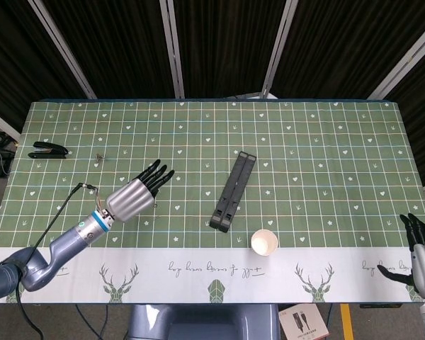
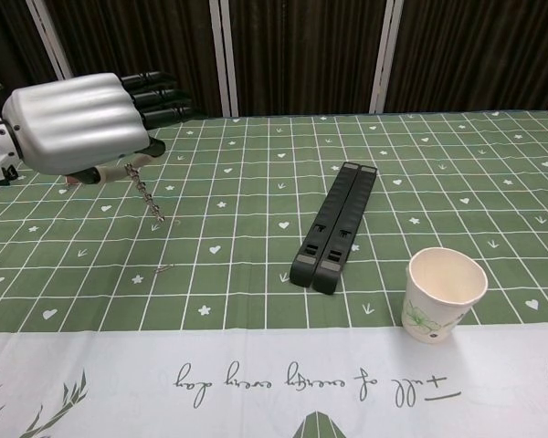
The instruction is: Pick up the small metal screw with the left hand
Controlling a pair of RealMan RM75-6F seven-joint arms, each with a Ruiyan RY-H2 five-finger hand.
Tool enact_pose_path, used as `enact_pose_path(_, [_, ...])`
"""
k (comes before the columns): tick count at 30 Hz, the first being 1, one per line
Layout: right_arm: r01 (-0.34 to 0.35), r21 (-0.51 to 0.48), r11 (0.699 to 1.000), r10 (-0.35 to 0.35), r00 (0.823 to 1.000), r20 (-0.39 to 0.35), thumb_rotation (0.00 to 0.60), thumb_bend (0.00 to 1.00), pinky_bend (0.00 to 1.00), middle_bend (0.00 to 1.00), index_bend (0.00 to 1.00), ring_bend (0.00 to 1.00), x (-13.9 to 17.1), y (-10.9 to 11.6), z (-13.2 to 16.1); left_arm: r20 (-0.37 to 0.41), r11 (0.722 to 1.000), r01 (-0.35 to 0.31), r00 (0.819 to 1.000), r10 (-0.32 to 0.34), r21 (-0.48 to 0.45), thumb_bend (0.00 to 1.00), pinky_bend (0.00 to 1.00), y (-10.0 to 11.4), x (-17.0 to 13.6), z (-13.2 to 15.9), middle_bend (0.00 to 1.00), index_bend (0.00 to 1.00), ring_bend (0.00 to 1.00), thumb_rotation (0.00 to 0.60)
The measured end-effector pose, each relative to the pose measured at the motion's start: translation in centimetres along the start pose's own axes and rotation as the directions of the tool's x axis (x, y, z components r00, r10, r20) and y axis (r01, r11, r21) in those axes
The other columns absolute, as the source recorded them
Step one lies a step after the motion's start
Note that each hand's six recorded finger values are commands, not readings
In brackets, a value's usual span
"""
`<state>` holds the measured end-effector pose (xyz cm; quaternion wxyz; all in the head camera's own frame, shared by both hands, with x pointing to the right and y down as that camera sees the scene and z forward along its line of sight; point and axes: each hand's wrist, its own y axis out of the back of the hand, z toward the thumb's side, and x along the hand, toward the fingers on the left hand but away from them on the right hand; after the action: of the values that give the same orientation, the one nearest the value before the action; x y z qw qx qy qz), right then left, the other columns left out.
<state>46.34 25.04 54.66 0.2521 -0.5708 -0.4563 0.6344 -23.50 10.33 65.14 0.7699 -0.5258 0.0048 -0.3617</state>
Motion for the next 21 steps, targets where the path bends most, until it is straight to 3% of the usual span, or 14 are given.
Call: enact_pose_path(21, [0.002, -0.003, 1.0, -0.002, 1.0, -0.008, 0.6, 0.02, 0.0, 0.0, 0.01, 0.0, 0.4, 0.1, 0.2, 0.034, 0.999, 0.049, 0.998, -0.049, 0.002, 0.39, 0.0, -0.8, -1.1, 2.6, 0.0, 0.63, 0.0, 0.6])
